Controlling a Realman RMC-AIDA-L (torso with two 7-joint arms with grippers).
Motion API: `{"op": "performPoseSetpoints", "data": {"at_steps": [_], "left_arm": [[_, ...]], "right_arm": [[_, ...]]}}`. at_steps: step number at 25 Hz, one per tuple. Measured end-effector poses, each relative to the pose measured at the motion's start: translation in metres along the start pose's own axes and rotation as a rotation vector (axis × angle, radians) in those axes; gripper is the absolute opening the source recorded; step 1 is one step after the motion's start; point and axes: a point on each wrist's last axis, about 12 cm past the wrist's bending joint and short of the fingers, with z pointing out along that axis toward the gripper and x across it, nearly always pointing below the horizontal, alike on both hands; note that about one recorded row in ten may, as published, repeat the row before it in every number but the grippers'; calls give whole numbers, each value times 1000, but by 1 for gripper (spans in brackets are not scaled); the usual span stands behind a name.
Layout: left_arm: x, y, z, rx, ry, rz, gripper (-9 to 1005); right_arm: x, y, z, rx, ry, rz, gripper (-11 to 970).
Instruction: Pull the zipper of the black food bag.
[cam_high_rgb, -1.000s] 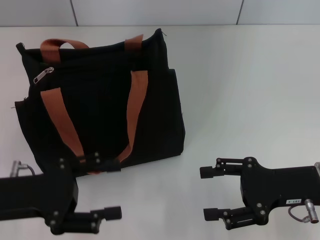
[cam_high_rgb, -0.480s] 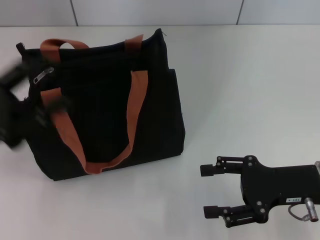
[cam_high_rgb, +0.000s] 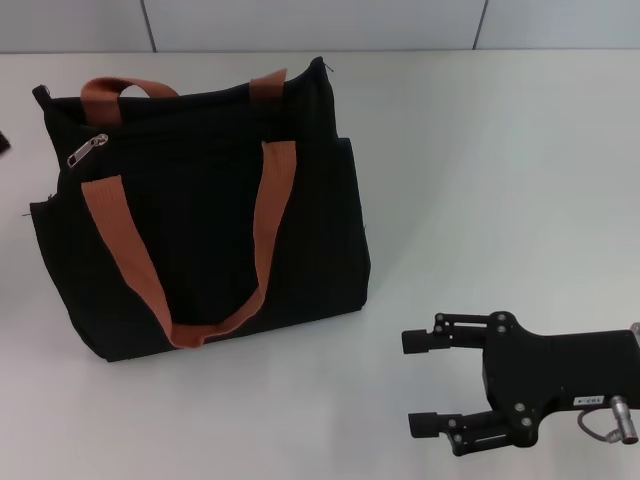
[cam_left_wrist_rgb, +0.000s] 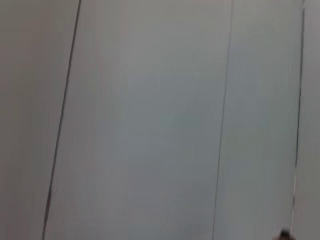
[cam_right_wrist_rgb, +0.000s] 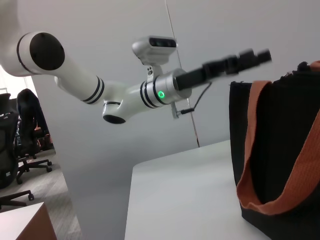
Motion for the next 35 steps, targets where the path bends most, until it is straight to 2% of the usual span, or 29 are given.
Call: {"op": "performPoseSetpoints", "data": {"at_steps": [4, 9, 15, 22, 32, 33, 35], "left_arm": [[8, 5, -5, 20, 166, 12, 748], [13, 1, -1, 100, 258, 28, 744], [17, 0, 7, 102, 258, 45, 739], [15, 9, 20, 76, 273, 104, 733], [10, 9, 9, 80, 276, 119, 725], [9, 10, 3, 52, 265, 118, 724], [9, 10, 3, 43, 256, 122, 723]], "right_arm": [[1, 1, -1, 4, 0, 2, 767], [1, 1, -1, 4, 0, 4, 763], [1, 1, -1, 3, 0, 5, 757], [1, 1, -1, 2, 0, 6, 751], [2, 2, -2, 7, -2, 11, 743], [2, 2, -2, 7, -2, 11, 742], [2, 2, -2, 7, -1, 10, 740]]}}
